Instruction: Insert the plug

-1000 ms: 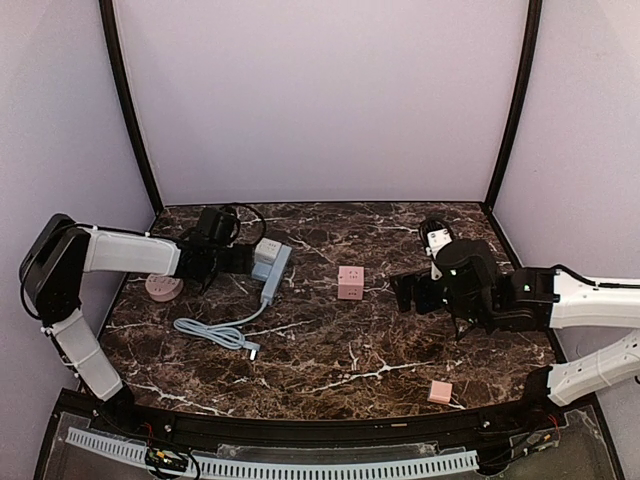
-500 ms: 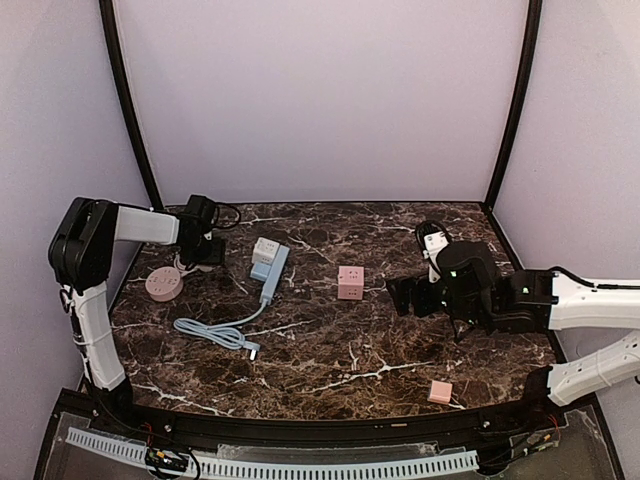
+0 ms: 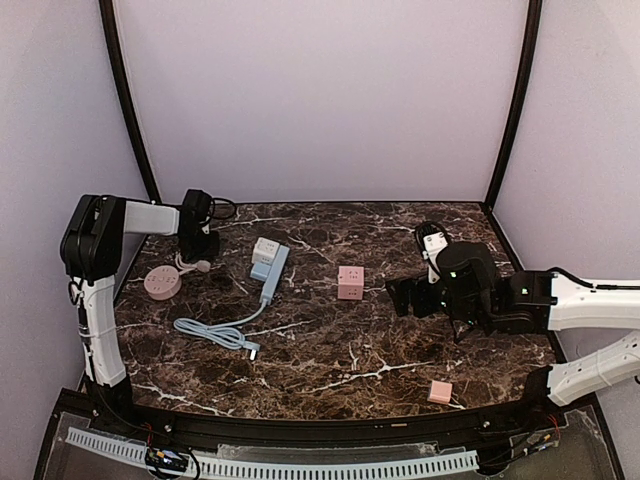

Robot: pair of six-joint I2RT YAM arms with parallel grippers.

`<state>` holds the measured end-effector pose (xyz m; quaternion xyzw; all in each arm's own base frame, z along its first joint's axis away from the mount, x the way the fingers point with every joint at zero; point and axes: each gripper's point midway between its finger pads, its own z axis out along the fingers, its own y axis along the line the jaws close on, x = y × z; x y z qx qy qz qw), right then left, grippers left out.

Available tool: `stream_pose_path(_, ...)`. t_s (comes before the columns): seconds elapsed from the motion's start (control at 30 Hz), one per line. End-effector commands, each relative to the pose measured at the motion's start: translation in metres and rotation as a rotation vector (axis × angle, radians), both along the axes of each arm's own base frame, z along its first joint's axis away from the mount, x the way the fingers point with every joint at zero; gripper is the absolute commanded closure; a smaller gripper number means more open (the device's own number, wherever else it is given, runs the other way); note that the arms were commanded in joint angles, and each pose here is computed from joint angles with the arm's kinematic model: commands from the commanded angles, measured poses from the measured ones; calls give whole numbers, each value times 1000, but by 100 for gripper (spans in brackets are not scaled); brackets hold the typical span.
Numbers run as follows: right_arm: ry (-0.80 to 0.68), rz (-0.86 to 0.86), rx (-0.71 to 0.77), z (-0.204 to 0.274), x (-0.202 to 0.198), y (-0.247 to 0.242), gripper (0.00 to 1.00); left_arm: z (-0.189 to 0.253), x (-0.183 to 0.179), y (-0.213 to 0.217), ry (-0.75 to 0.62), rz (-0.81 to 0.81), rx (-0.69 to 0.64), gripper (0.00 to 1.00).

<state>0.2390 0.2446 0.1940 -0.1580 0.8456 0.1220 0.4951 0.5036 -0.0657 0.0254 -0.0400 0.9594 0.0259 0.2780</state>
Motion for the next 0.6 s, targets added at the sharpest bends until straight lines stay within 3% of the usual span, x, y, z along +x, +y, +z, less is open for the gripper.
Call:
stream_pose_path(0.0,-10,-6,21,2,2,0,1,-17,-18,-5,94,-19,-42,92)
stream_pose_path(0.03,-11,-6,24,3,2,1,1,-15,-18,-6,90,-22,-51,97)
stream_pose_path(0.17,-10,-6,27,4,2,2,1,3,-26,-15,49,-38,-72,99)
stream_pose_path(0.57,-70,-20,72,44,5,-2,1,135,-87,-82,-178,-198,-42,99)
